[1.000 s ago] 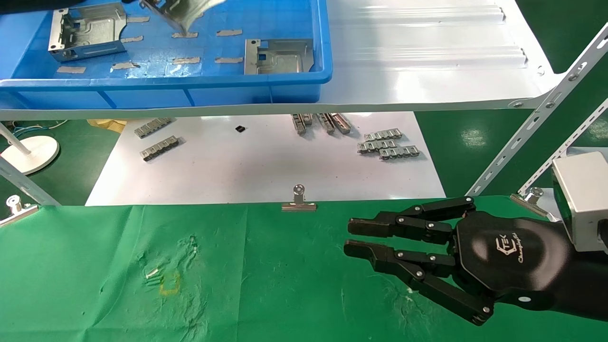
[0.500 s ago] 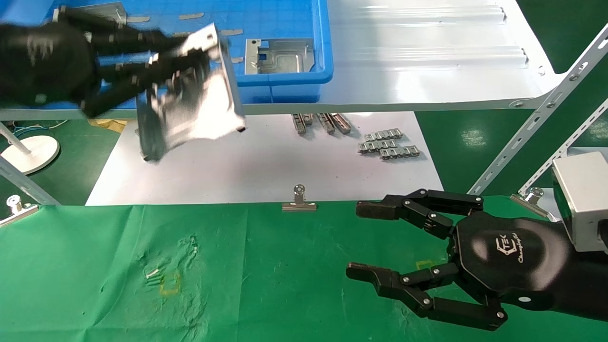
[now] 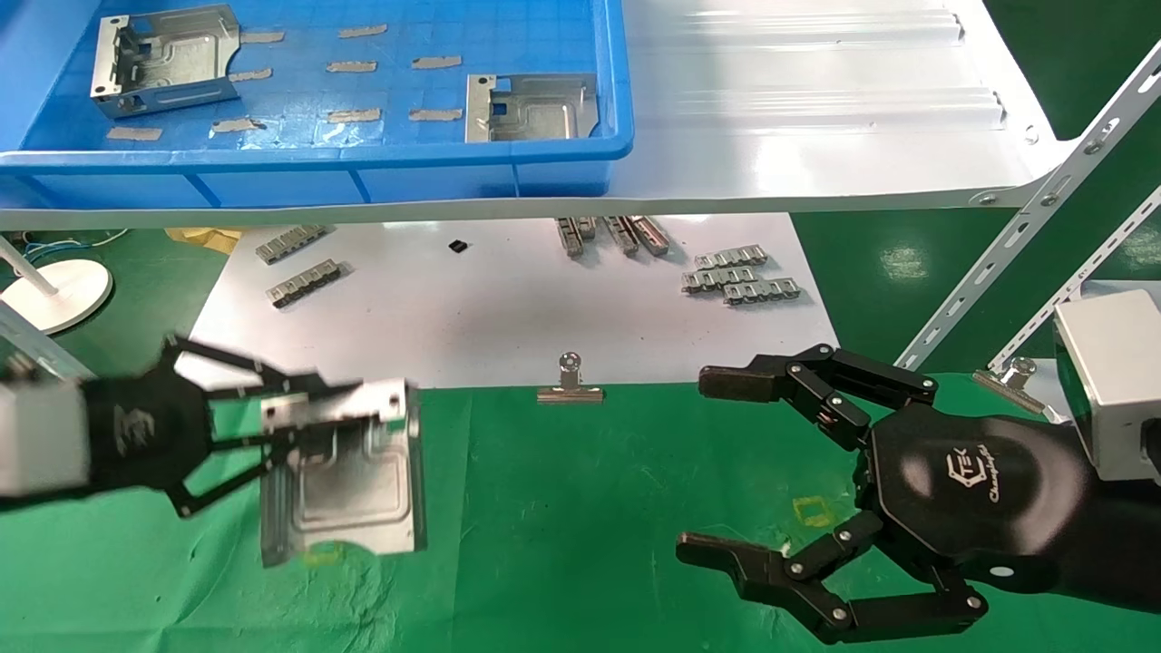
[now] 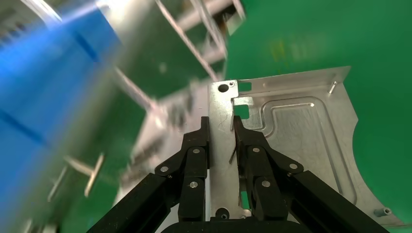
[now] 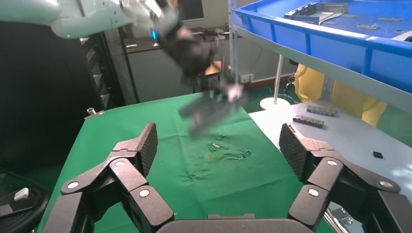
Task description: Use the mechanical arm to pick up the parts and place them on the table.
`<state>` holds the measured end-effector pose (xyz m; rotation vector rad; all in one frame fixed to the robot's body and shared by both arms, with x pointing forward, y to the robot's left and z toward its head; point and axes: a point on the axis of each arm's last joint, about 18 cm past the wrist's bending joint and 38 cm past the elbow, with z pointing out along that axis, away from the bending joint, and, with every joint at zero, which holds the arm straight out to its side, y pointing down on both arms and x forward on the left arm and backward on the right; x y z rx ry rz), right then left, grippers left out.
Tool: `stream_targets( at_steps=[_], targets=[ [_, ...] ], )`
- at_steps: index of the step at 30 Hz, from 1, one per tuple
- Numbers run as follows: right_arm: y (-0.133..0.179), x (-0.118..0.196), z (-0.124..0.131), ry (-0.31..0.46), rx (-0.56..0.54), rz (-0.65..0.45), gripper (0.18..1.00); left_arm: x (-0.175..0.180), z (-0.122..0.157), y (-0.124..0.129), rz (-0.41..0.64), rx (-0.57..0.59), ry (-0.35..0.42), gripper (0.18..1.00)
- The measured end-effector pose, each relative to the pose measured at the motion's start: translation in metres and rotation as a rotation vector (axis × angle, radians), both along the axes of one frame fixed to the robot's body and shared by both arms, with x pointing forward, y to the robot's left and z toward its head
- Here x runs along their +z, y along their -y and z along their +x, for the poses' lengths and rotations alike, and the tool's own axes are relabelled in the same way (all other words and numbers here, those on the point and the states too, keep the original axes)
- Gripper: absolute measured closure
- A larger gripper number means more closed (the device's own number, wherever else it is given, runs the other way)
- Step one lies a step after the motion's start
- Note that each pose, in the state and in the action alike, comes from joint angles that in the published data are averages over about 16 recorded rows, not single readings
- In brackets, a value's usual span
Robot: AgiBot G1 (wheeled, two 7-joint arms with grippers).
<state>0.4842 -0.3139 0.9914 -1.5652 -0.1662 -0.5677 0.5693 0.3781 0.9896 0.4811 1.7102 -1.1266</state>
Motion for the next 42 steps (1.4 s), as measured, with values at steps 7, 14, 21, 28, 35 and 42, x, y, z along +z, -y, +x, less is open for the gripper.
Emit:
stream_targets(
  at_steps=[7,14,21,28,35,42],
  targets=[
    [0.000,0.000,0.000,0.000,0.000,0.000,0.220,-0.054,0.032,-0.009,0.097,0.097,-0.040,0.915],
    [0.000,0.000,0.000,0.000,0.000,0.000,0.187,-0.080,0.050,-0.015,0.165,0.141,-0.071,0.916],
    [0.000,0.000,0.000,0.000,0.000,0.000,0.179,-0.085,0.054,-0.023,0.216,0.151,-0.067,0.915],
    [0.000,0.000,0.000,0.000,0.000,0.000,0.179,-0.084,0.053,-0.029,0.243,0.146,-0.059,0.899],
    [0.000,0.000,0.000,0.000,0.000,0.000,0.179,-0.080,0.052,-0.029,0.205,0.146,-0.071,0.840],
    [0.000,0.000,0.000,0.000,0.000,0.000,0.179,-0.071,0.052,-0.032,0.101,0.171,-0.131,0.732]
  ],
)
